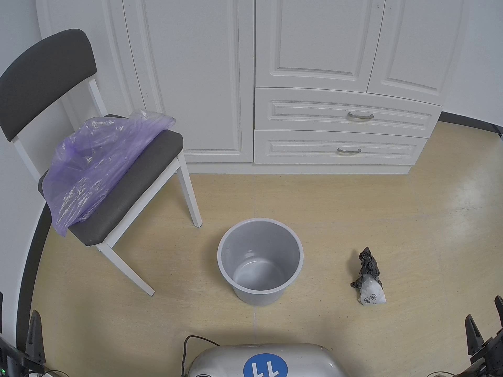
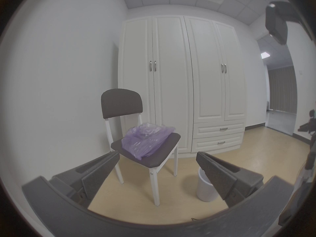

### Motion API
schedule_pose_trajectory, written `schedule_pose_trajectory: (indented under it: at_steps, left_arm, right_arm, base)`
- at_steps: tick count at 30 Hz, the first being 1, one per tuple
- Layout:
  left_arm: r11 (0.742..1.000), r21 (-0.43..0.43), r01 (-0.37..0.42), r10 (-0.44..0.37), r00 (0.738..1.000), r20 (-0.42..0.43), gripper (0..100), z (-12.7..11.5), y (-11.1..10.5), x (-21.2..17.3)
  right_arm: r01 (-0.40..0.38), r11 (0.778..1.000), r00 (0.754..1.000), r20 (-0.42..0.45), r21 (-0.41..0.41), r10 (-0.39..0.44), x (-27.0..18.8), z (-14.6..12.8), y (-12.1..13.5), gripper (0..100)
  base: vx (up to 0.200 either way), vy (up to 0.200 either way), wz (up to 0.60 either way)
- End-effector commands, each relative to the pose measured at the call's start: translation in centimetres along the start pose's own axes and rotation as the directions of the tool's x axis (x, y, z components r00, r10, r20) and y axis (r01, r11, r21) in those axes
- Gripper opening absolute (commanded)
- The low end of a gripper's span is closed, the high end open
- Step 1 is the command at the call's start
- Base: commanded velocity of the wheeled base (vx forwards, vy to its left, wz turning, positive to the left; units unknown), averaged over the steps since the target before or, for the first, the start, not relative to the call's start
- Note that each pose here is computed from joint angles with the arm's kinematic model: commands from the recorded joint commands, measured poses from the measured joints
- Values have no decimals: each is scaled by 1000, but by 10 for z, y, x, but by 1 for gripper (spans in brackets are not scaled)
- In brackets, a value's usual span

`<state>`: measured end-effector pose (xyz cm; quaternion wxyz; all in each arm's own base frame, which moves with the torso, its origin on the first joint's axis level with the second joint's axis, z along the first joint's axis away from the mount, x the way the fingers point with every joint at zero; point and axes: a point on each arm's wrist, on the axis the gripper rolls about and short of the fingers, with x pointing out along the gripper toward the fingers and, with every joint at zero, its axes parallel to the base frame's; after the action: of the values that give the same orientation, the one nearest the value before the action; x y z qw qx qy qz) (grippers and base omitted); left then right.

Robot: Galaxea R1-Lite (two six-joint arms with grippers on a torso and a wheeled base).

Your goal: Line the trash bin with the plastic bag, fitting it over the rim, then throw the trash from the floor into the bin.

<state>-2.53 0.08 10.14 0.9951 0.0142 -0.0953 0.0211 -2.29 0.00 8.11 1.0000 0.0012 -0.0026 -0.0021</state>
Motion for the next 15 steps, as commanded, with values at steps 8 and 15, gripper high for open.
schedule_pose_trajectory:
  at_steps: [8,15]
  left_arm:
    - [994,40,100,-101,995,23,100,12,-2,-5]
    - [996,34,78,-79,997,10,100,7,-1,-4]
  right_arm:
    - [-16,1000,1000,6,-13,17,0,-5,0,100]
    - [-21,999,983,186,44,12,-10,34,0,100]
  base:
    - [0,0,0]
    - [0,0,0]
